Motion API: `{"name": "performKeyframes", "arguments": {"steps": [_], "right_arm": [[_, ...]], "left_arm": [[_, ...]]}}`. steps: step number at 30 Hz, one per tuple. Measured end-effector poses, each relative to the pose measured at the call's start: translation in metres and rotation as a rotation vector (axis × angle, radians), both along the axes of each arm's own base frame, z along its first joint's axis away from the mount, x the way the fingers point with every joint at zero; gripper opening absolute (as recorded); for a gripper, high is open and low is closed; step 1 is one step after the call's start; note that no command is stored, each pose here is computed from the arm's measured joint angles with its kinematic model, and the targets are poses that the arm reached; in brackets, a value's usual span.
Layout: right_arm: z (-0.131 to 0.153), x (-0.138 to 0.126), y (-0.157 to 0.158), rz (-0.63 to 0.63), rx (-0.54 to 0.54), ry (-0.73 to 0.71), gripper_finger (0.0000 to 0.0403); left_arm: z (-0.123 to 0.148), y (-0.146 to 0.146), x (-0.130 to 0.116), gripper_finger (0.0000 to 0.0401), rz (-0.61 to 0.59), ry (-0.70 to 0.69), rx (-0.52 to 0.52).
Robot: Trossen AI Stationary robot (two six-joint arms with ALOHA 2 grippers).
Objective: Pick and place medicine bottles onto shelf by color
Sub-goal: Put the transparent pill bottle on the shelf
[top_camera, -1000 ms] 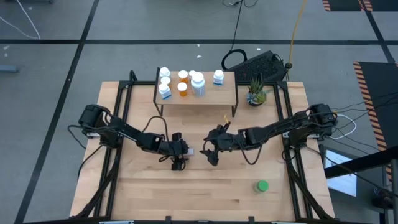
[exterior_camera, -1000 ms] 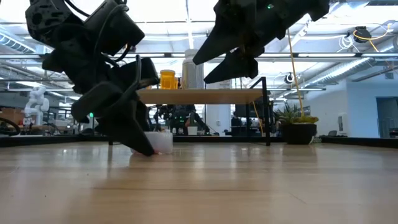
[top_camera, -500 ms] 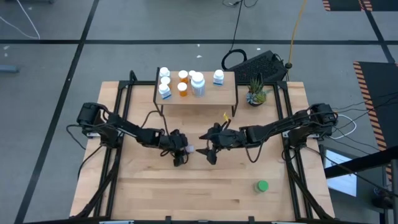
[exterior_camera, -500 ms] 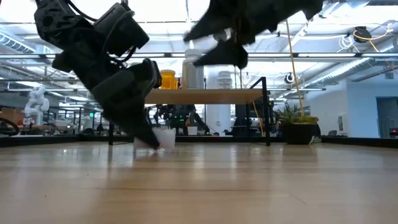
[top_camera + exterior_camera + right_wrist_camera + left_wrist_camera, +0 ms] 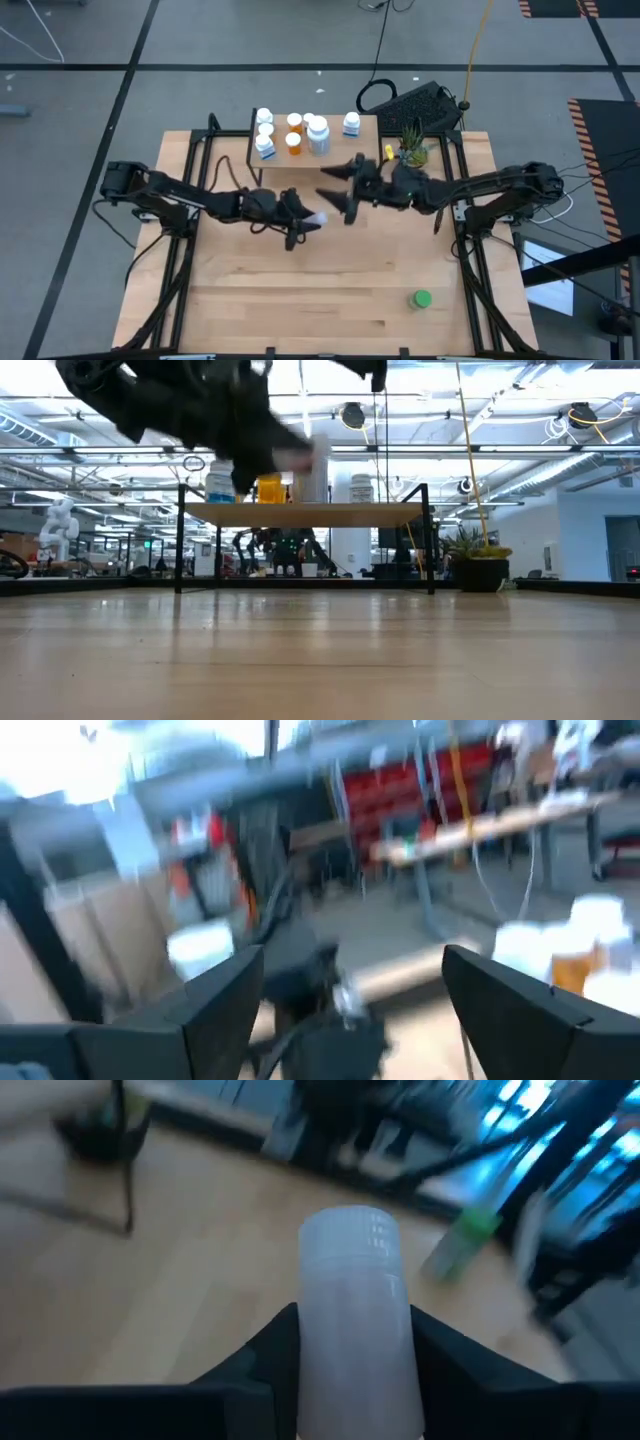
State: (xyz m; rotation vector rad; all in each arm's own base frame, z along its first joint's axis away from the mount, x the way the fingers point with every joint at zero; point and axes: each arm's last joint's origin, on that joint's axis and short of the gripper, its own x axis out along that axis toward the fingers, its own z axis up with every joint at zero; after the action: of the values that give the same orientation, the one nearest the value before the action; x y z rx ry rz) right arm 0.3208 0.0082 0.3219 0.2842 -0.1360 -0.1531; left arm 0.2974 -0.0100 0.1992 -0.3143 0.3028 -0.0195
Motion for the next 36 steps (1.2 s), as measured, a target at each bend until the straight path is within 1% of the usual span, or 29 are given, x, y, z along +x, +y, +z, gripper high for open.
{"name": "performKeyframes", "arguments": {"steps": [2,4,5,10,13,15,17,20,22,24,26,30,33,35,36], "right_arm": [[0.008,-0.001,-0.004,-0.001,0.064,-0.099,0.0299],[0.014,-0.002,-0.006,0.011,0.130,-0.167,0.0299],[0.016,-0.003,-0.006,0.017,0.154,-0.190,0.0299],[0.031,-0.017,-0.006,0.024,0.174,-0.236,0.0299],[0.038,-0.025,-0.006,0.019,0.162,-0.225,0.0299],[0.041,-0.031,-0.006,0.015,0.153,-0.203,0.0299],[0.042,-0.035,-0.006,0.017,0.169,-0.182,0.0295],[0.037,-0.035,-0.006,0.023,0.205,-0.122,0.0289],[0.033,-0.034,-0.006,0.020,0.209,-0.081,0.0286],[0.029,-0.031,-0.006,0.018,0.196,-0.066,0.0283],[0.028,-0.029,-0.006,0.025,0.156,-0.056,0.0281],[0.029,-0.024,-0.002,0.079,0.034,-0.041,0.0281],[0.023,-0.018,0.001,0.074,-0.069,-0.011,0.0281],[0.017,-0.013,0.001,0.076,-0.076,0.014,0.0281],[0.014,-0.010,0.001,0.079,-0.062,0.017,0.0281]], "left_arm": [[0.014,0.001,-0.001,0.0136,-0.014,-0.104,-0.007],[0.029,0.001,-0.002,0.0136,-0.015,-0.213,-0.010],[0.034,0.001,-0.004,0.0139,-0.014,-0.245,-0.011],[0.057,0.002,-0.011,0.0174,0.014,-0.389,-0.011],[0.065,0.003,-0.014,0.0178,0.046,-0.442,-0.011],[0.068,0.003,-0.015,0.0170,0.058,-0.466,-0.011],[0.072,0.003,-0.016,0.0158,0.061,-0.505,-0.013],[0.076,0.003,-0.017,0.0142,0.060,-0.546,-0.023],[0.077,0.003,-0.017,0.0141,0.060,-0.553,-0.025],[0.079,0.003,-0.016,0.0148,0.060,-0.557,-0.025],[0.081,0.003,-0.016,0.0157,0.060,-0.565,-0.026],[0.085,0.003,-0.015,0.0159,0.061,-0.574,-0.020],[0.088,0.005,-0.014,0.0149,0.068,-0.581,-0.004],[0.089,0.005,-0.014,0.0145,0.070,-0.587,0.012],[0.090,0.005,-0.013,0.0145,0.071,-0.589,0.019]]}}
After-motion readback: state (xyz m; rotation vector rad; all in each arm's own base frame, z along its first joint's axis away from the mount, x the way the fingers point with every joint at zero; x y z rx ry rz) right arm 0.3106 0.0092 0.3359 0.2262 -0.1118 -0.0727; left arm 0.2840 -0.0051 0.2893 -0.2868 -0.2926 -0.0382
